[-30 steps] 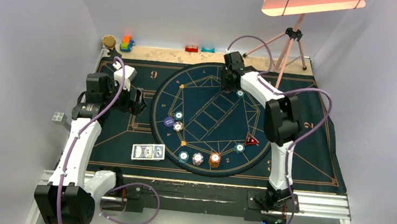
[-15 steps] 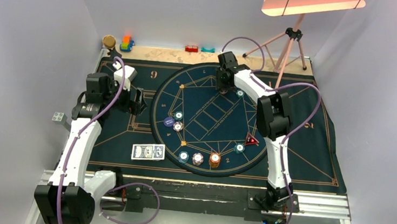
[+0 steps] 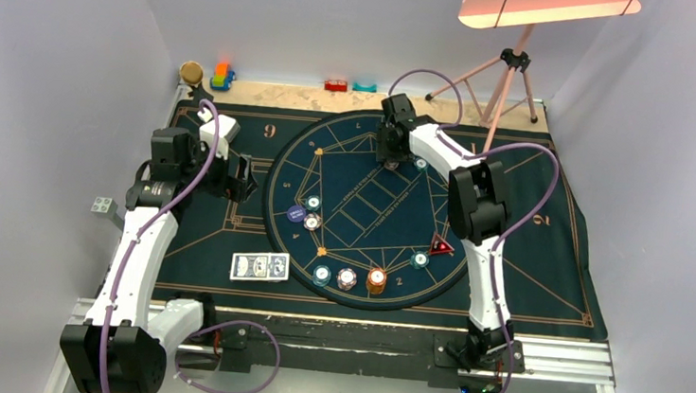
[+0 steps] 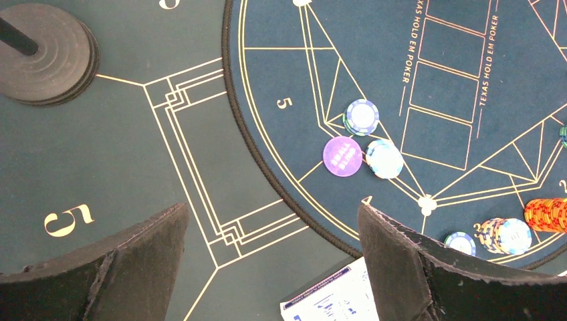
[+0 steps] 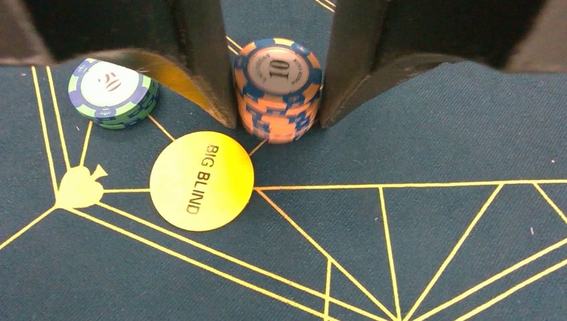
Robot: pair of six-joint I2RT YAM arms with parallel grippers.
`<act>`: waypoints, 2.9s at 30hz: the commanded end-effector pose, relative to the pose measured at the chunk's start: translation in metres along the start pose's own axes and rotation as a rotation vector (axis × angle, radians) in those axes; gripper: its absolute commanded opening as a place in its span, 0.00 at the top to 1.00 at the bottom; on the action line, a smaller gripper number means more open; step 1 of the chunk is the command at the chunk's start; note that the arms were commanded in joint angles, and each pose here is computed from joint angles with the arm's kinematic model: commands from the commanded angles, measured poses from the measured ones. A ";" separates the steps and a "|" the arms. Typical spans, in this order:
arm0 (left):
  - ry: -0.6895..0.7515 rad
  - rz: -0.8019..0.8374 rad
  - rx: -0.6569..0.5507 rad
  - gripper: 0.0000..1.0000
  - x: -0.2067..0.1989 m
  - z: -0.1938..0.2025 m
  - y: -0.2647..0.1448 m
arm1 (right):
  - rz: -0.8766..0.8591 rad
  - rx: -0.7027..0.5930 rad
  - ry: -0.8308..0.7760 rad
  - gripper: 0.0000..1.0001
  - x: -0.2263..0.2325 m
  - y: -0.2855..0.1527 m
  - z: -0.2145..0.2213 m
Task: Distribute texas hold em gaming equipment
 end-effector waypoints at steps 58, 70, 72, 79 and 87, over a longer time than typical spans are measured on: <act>0.016 0.000 -0.008 0.00 0.002 -0.001 0.001 | -0.571 0.192 -0.751 0.20 0.113 -0.180 0.273; 0.014 0.000 -0.011 0.00 0.002 -0.002 0.000 | -0.540 0.227 -0.761 0.40 0.109 -0.170 0.280; 0.014 -0.001 -0.012 0.00 0.002 -0.002 0.000 | -0.539 0.224 -0.760 0.44 0.108 -0.172 0.279; 0.015 -0.001 -0.013 0.00 0.002 -0.002 0.000 | -0.567 0.195 -0.738 0.65 0.111 -0.185 0.272; 0.015 0.002 -0.013 0.00 0.002 -0.001 0.000 | -0.581 0.095 -0.637 1.00 0.116 -0.210 0.237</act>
Point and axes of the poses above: each gripper's point midway between its finger pads, its own y axis out along the fingers, its own x axis along the line the jaws close on, z = x × y, the point moved 2 cm from there along -y, back along the fingers, and after that the axes turned 4 degrees about y, right-handed, at the moved point
